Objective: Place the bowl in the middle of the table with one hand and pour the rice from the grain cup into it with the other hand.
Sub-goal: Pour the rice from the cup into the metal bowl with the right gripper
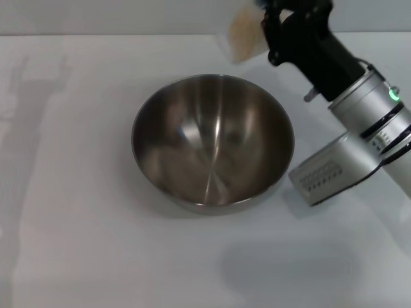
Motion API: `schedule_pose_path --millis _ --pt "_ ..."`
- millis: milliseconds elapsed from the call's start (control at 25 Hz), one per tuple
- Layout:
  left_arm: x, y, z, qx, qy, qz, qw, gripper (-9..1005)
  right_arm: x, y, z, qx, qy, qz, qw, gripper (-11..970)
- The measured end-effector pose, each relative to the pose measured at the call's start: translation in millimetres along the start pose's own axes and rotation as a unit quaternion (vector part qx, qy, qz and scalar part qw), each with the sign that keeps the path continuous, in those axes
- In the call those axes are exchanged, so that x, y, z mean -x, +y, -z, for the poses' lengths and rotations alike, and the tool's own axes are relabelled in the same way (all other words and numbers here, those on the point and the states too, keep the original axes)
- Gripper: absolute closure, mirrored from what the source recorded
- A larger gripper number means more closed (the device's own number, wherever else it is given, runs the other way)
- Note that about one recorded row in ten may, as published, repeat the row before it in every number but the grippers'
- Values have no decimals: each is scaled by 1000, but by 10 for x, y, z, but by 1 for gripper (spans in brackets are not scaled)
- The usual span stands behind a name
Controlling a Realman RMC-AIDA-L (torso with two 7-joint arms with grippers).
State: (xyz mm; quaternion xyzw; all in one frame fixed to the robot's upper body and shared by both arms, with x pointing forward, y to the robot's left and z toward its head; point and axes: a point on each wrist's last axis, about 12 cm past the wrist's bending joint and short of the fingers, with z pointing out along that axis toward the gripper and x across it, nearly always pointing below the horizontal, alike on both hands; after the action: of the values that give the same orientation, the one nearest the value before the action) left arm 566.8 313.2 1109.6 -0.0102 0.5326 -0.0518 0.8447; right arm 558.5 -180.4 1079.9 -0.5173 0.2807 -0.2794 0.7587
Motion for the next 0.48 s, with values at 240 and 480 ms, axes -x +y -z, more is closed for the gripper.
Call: schedule_pose_path --millis 240,480 --pt "28 3 -11 1 -7 1 1000 185 68 81 78 31 -38 75 996 939" --pt "42 9 -19 3 -9 2 1000 185 50 132 158 57 -63 142 986 939"
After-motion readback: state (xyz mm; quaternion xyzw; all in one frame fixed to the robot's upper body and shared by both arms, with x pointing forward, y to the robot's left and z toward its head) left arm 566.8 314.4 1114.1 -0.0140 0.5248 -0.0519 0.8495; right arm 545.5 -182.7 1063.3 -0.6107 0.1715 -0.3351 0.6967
